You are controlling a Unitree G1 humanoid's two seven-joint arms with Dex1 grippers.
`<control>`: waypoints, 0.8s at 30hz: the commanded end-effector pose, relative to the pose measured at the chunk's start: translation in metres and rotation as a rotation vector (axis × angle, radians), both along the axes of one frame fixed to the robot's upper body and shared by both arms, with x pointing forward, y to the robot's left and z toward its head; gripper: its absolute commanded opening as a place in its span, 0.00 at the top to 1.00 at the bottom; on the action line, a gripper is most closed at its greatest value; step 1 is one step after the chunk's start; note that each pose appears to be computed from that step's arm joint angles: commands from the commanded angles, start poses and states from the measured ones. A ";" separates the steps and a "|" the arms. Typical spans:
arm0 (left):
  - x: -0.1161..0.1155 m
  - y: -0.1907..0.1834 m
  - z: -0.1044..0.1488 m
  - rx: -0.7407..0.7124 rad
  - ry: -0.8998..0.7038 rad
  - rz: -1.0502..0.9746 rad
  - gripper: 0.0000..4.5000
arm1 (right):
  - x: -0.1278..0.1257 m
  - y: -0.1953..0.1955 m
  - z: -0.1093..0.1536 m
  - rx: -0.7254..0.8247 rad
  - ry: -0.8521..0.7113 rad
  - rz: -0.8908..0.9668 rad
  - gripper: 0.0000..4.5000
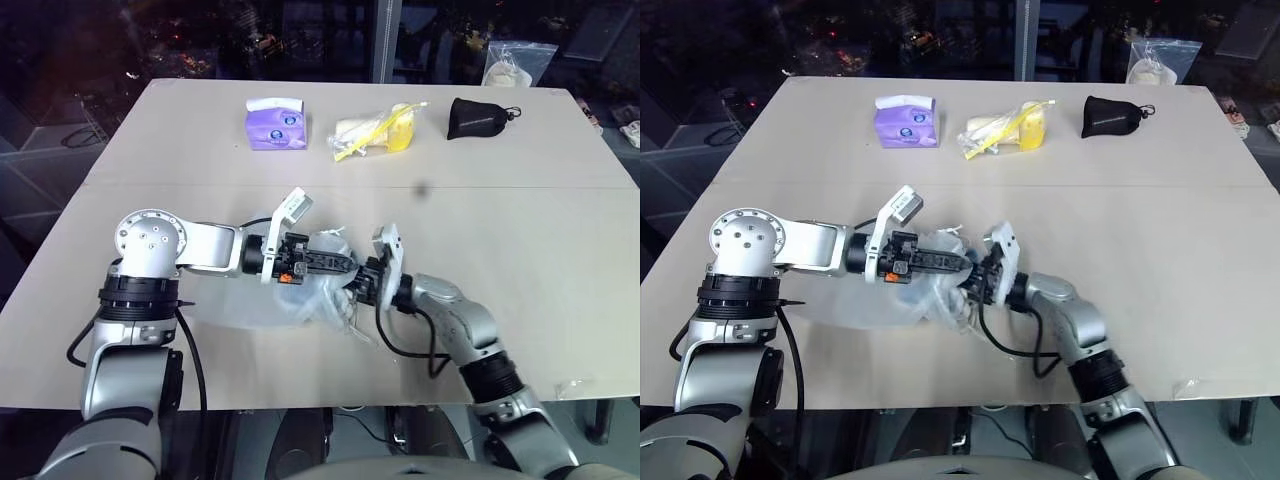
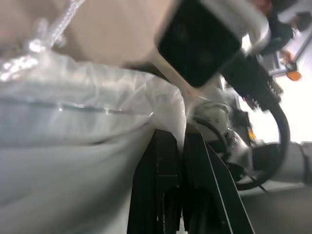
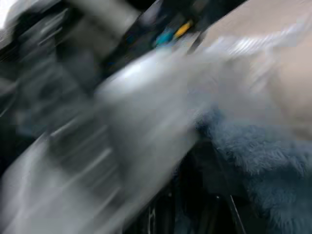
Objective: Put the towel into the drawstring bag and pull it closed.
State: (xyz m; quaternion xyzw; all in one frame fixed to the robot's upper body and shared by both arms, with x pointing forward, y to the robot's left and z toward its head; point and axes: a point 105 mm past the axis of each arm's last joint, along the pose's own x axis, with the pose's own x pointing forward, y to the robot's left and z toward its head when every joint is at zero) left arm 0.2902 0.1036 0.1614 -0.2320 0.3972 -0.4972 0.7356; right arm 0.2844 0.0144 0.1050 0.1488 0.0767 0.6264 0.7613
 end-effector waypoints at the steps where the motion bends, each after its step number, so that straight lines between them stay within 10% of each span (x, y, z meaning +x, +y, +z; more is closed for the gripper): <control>1: 0.006 -0.004 0.012 0.003 -0.091 0.032 1.00 | -0.009 0.022 0.017 0.013 -0.075 0.142 0.98; 12: -0.007 -0.016 0.019 0.021 -0.158 -0.019 1.00 | -0.001 0.086 -0.012 -0.119 -0.177 0.307 0.98; 20: -0.012 -0.005 0.023 0.064 -0.223 -0.030 1.00 | 0.047 0.051 0.009 -0.003 -0.187 -0.012 0.98; 24: 0.001 0.005 0.029 0.112 -0.371 -0.005 1.00 | 0.037 0.010 0.022 -0.017 -0.267 -0.031 0.56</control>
